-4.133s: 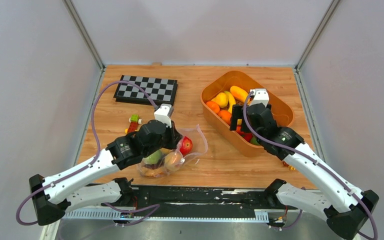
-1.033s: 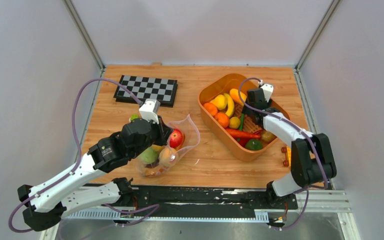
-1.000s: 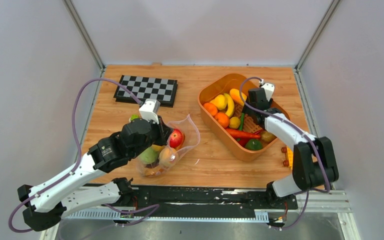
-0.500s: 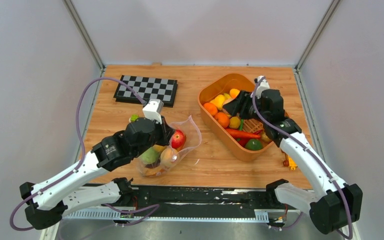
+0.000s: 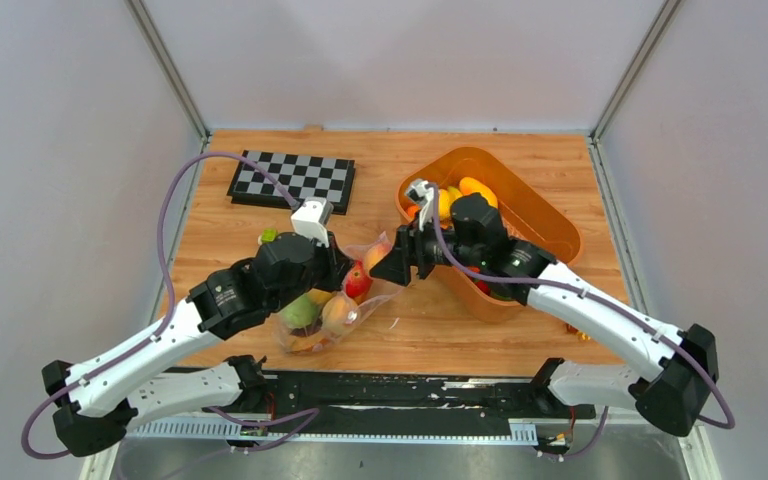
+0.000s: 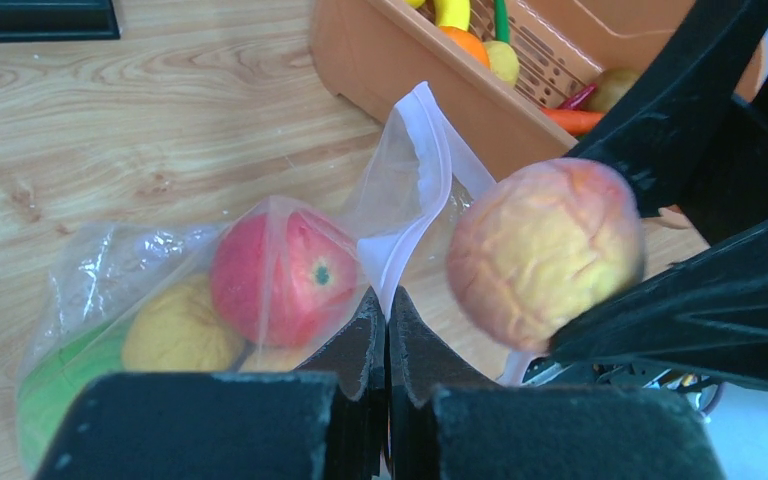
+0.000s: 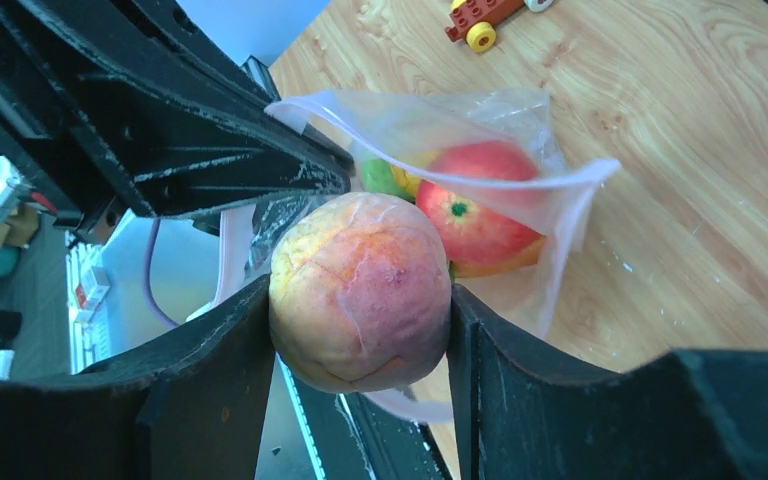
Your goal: Place the food in the zip-top bag and seal the zipper
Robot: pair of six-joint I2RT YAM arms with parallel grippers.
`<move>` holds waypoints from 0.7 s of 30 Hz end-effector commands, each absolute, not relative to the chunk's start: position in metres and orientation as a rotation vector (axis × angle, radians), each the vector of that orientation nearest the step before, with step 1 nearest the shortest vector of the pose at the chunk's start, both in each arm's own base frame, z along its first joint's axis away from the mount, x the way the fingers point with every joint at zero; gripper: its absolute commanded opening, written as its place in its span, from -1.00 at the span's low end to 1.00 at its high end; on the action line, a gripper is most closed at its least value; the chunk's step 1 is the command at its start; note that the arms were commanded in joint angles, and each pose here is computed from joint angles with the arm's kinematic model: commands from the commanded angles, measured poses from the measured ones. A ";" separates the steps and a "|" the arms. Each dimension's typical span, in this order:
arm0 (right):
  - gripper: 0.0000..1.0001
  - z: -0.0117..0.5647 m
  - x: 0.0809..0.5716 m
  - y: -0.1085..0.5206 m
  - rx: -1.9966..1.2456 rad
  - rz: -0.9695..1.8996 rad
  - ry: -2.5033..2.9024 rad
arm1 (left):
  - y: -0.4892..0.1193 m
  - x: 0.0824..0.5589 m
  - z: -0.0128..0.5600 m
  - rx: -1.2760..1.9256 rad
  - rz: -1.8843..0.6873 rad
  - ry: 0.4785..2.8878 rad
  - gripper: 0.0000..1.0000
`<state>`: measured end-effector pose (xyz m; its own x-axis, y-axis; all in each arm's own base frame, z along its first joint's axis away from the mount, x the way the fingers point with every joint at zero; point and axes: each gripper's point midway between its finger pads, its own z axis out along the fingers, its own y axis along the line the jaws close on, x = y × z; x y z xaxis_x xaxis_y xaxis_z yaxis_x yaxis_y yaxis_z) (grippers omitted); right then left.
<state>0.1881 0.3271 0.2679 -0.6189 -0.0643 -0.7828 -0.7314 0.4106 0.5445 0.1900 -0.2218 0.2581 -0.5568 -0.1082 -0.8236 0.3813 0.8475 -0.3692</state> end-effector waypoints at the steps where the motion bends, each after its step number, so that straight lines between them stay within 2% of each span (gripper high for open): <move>1: -0.04 0.278 0.197 0.345 -0.762 1.138 1.923 | -0.230 0.192 0.298 0.201 -0.742 1.967 -0.97; 6: 0.19 0.277 0.184 0.359 -0.883 1.113 1.908 | -0.223 0.192 0.310 0.160 -0.754 1.929 -0.97; 8: 0.44 0.282 0.176 0.364 -0.926 1.121 1.872 | -0.216 0.193 0.315 0.135 -0.743 1.908 -0.97; 12: 0.79 0.294 0.172 0.362 -0.950 1.104 1.851 | -0.207 0.194 0.325 0.106 -0.734 1.866 -0.96; 18: 0.86 0.334 0.171 0.349 -0.887 1.096 1.743 | -0.203 0.195 0.323 0.091 -0.720 1.869 -0.95; 21: 0.85 0.354 0.188 0.326 -0.735 0.987 1.685 | -0.198 0.196 0.318 0.073 -0.700 1.876 -0.95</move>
<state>0.1707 0.3525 0.2961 -0.4373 -0.1831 -0.8805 -0.8578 0.3790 0.3473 0.1899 -0.2032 0.2853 -0.4879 -0.1749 -0.8552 0.3734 0.8437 -0.3856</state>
